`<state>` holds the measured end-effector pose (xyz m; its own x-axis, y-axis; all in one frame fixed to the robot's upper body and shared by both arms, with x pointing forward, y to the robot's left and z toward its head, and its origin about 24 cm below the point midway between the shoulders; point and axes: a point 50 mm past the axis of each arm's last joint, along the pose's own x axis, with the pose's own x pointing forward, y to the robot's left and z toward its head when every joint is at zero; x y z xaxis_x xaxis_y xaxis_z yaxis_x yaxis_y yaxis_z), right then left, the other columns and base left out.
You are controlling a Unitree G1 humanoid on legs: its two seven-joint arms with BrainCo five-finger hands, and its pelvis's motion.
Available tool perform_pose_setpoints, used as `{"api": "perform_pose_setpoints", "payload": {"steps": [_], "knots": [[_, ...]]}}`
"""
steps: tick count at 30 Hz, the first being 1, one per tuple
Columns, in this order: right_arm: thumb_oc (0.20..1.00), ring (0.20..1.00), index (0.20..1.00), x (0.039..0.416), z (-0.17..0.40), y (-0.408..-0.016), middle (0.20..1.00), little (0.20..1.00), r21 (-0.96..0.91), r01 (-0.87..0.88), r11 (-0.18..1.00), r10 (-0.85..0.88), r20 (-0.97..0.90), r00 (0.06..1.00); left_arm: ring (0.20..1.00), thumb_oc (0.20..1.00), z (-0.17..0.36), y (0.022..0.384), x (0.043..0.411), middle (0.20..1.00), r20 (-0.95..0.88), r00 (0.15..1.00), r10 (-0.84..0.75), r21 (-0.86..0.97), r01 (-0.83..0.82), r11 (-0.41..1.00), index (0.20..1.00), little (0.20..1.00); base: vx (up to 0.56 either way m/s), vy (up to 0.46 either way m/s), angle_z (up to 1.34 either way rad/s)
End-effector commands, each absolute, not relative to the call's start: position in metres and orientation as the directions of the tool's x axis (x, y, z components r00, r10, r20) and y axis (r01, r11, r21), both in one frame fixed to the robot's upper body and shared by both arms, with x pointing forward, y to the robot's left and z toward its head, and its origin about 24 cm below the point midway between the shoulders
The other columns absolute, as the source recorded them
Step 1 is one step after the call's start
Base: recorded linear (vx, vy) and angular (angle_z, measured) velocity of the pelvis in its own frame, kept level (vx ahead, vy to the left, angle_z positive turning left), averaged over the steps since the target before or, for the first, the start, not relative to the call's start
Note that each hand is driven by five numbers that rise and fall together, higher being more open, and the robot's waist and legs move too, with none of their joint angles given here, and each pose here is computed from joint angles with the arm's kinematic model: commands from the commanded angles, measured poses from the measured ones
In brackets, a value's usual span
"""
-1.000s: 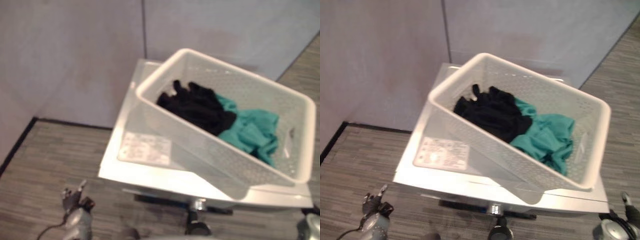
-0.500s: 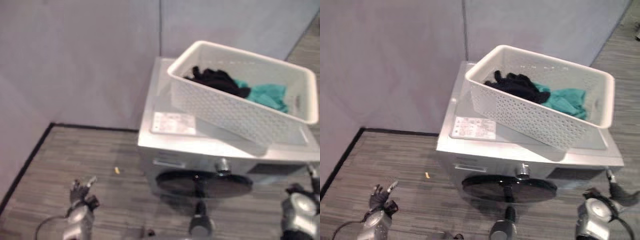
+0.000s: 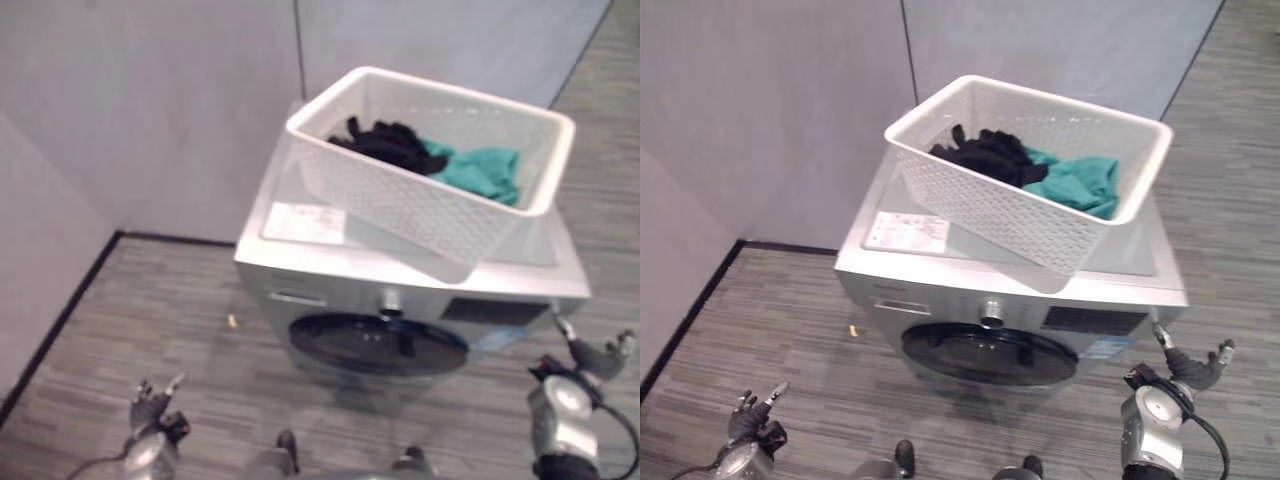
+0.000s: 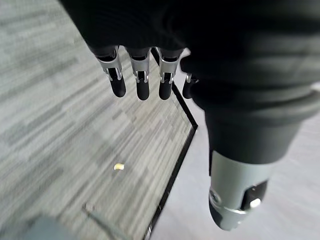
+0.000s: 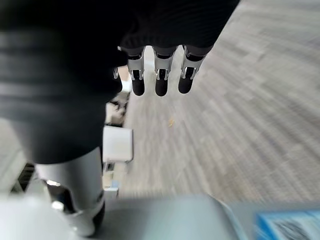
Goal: Grab the laundry basket,head to the washer,open it,put in the laundry and shut it.
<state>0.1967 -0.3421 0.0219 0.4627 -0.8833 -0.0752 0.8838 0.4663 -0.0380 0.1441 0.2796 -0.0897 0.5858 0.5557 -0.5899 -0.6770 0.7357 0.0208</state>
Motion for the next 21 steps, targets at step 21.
{"api": "perform_pose_setpoints", "payload": {"steps": [21], "knots": [[1.0, 1.0, 1.0, 0.206, 0.07, -0.325, 1.0, 1.0, -0.394, 0.726, 0.564, -0.706, 0.226, 0.671, 1.0, 1.0, -0.072, 0.274, 0.17, 1.0, -0.503, 0.682, 0.531, -0.004, -0.616, 0.788, 1.0, 1.0, -0.14, -0.117, 0.22]]}}
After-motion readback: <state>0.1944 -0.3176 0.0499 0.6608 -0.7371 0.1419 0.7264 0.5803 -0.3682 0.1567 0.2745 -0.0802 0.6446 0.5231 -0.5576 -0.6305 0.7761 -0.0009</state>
